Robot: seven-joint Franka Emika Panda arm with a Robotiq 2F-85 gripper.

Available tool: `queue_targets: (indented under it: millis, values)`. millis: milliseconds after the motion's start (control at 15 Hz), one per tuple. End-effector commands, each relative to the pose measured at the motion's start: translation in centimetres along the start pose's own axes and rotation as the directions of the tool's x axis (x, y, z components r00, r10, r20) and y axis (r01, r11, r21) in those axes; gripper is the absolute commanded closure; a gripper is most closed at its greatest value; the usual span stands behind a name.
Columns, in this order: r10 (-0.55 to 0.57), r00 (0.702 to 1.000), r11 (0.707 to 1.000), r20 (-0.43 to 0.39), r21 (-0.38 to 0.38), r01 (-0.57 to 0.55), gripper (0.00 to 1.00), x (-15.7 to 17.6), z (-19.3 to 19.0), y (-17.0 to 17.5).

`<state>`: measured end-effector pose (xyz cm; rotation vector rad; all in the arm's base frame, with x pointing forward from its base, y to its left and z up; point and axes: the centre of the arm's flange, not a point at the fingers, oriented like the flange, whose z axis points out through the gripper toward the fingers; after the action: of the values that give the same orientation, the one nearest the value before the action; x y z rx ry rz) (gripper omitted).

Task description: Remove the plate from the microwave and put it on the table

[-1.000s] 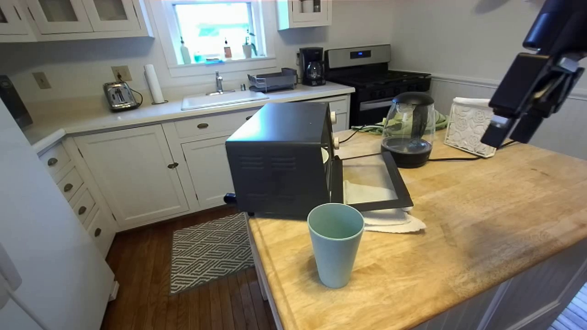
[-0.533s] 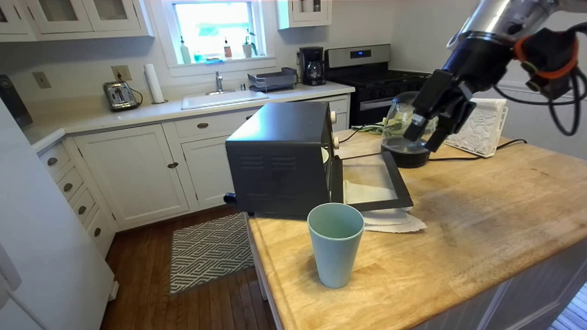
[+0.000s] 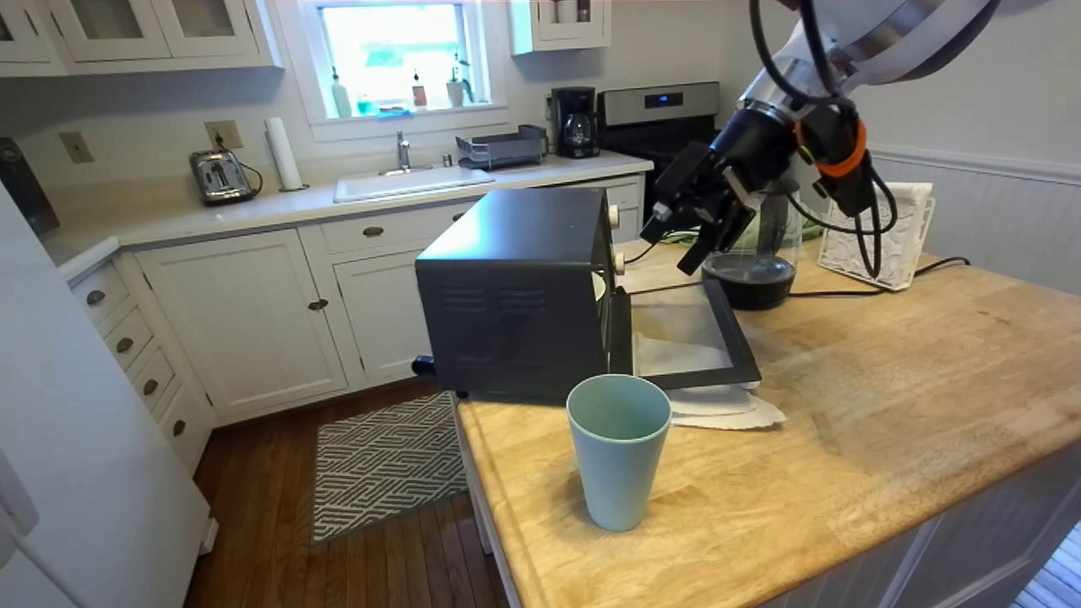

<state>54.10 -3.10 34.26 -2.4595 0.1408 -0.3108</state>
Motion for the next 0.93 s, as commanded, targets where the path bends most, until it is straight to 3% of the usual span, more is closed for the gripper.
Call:
queue_targets:
  millis: [0,267,467,867]
  values:
    - [0.005,1.000,1.000,0.003,0.001,-0.005,0.00,0.4,0.3,0.4]
    - [0.001,1.000,1.000,0.003,0.004,-0.001,0.00,0.9,0.5,0.2]
    - [0.070,0.997,0.996,-0.030,0.054,-0.068,0.00,2.4,0.7,2.2]
    - [0.166,0.983,0.985,-0.077,0.069,-0.161,0.00,4.1,1.2,7.1]
